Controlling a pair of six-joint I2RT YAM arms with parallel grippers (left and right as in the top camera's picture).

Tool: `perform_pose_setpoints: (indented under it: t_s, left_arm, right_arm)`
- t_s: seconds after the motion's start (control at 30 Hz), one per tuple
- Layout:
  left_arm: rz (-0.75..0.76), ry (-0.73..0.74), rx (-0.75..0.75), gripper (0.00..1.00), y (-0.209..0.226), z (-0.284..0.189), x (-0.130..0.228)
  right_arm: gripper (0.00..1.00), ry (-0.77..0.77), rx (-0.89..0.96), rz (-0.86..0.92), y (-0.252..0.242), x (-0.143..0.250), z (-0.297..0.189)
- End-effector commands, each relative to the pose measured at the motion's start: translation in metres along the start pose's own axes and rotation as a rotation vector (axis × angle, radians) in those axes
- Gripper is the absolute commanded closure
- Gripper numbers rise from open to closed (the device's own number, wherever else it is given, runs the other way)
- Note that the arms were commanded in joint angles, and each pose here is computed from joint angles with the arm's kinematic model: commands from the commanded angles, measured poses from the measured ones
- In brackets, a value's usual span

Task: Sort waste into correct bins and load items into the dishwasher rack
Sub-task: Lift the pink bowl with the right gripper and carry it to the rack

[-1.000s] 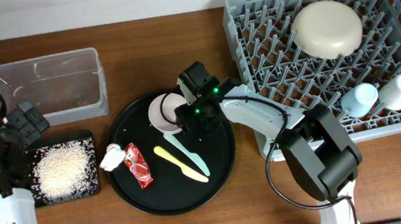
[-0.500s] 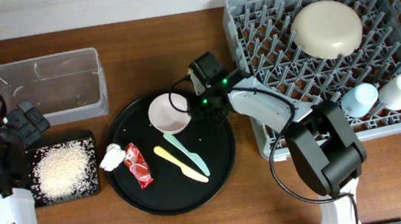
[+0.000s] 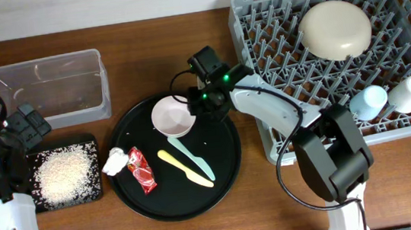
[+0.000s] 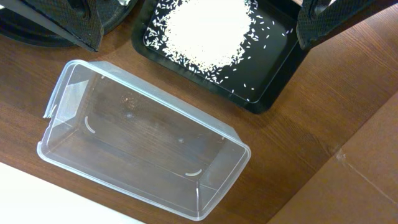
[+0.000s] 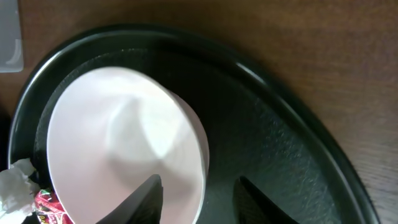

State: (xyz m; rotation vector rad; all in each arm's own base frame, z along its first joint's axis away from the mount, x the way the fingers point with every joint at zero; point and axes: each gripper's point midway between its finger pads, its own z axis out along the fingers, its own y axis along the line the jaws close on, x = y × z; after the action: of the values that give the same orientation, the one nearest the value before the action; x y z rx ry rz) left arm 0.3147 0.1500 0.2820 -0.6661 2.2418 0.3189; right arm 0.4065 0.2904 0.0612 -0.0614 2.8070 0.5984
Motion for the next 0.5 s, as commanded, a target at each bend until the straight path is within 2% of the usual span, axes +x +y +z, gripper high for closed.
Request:
perform_pose_setpoints:
  t_s: [0.0, 0.23, 0.47]
  left_arm:
    - [-0.022, -0.023, 0.01, 0.01, 0.001, -0.007, -0.004]
    - [-0.021, -0.023, 0.01, 0.01, 0.001, -0.007, -0.004]
    - [-0.022, -0.023, 0.01, 0.01, 0.001, -0.007, -0.004]
  right_arm:
    - [0.6, -0.019, 0.047, 0.012, 0.001, 0.0, 0.003]
    - [0.65, 0.016, 0.076, 0.017, -0.008, 0.009, 0.02]
    - [0.94, -0.019, 0.053, -0.054, 0.002, -0.002, 0.009]
